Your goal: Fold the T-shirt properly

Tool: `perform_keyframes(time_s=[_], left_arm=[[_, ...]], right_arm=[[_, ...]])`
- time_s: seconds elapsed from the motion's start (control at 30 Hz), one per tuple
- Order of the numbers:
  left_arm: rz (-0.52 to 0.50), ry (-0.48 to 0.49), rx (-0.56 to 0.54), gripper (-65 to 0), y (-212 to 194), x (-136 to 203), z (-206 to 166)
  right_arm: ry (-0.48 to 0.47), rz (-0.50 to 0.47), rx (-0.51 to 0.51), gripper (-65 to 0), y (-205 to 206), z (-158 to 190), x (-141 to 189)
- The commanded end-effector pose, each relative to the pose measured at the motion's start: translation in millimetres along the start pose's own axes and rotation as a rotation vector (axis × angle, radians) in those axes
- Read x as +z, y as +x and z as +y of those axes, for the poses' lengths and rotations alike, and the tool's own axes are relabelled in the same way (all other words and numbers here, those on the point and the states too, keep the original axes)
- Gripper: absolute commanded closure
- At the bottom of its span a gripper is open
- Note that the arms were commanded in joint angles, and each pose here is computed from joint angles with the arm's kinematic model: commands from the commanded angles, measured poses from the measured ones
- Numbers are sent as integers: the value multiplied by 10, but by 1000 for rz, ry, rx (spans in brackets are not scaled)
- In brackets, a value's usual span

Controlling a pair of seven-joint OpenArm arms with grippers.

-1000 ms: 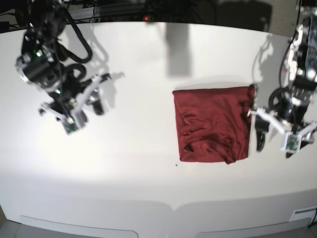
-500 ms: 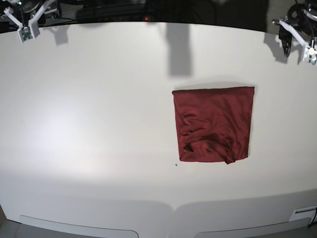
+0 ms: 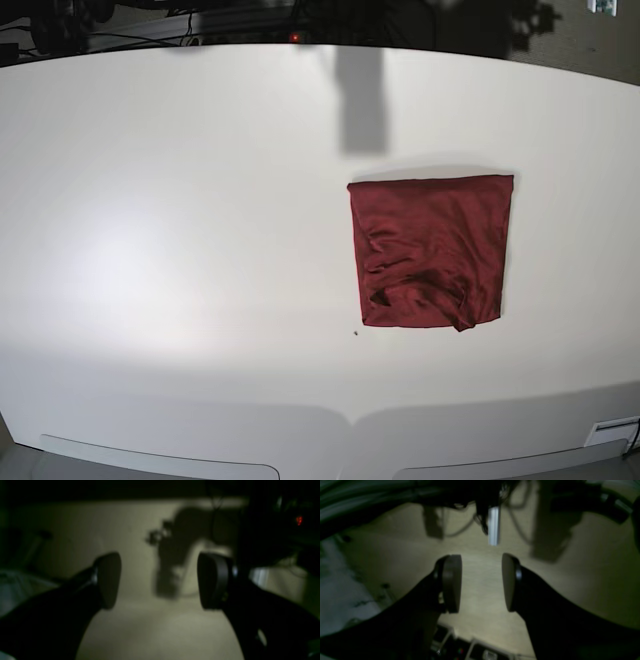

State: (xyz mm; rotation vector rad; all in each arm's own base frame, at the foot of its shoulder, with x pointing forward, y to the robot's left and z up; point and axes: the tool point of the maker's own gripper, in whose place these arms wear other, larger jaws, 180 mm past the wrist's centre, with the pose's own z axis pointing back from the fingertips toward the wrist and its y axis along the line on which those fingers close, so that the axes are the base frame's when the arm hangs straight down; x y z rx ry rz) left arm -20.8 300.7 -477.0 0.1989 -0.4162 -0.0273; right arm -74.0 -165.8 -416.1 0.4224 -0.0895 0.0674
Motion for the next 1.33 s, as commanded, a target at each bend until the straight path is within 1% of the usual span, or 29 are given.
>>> perform_keyframes(time_s=[0.0,0.03,0.07,0.17,0.2,0.23,0.27,0.33,0.37,0.43,0.53,0.63,0.73,0.9,1.03,1.13,1.3], left_arm=[[20,-16,4,-455,-146,-115,12],[51,-36,24,-455,-330,-268,-6],[85,-46,42,-455,-504,-411,-19],[213,-31,73,-455,-954,-736,-36],[234,-24,90,-455,-1043,-811,-47],[240,-13,116,-455,-1109,-865,-51],[244,-6,131,-455,-1176,-896,-70],[307,0,144,-455,-1330,-914,-106],[340,-3,145,-455,-1387,-914,-141],[361,-19,137,-455,-1419,-920,-226],[353,-48,123,-455,-1379,-952,-352],[356,-84,74,-455,-1336,-982,-453],[335,-108,33,-455,-1251,-1026,-516],[286,-113,20,-455,-1000,-1140,-511],[258,-127,24,-455,-906,-1177,-606],[249,-140,34,-455,-898,-1179,-704],[240,-160,50,-455,-887,-1181,-869]], right_arm=[[25,-44,0,-265,91,-46,-153],[45,-52,-13,-265,101,-114,-368],[62,-36,-30,-265,74,-187,-585],[61,105,-73,-265,-172,-479,-1153],[20,156,-116,-265,-270,-637,-1297],[1,203,-144,-265,-340,-734,-1426],[-11,254,-174,-265,-422,-809,-1522],[-23,314,-237,-265,-499,-912,-1632],[-34,321,-256,-265,-484,-971,-1655],[-64,314,-245,-265,-397,-1101,-1672],[-85,293,-212,-265,-222,-1220,-1659],[-79,326,-223,-265,-155,-1242,-1632],[-88,322,-218,-265,-87,-1303,-1607],[-71,329,-219,-265,-87,-1272,-1605],[-70,381,-149,-265,-183,-1258,-1595],[-61,397,-108,-265,-218,-1217,-1618],[-26,438,-135,-265,-291,-1082,-1641]])
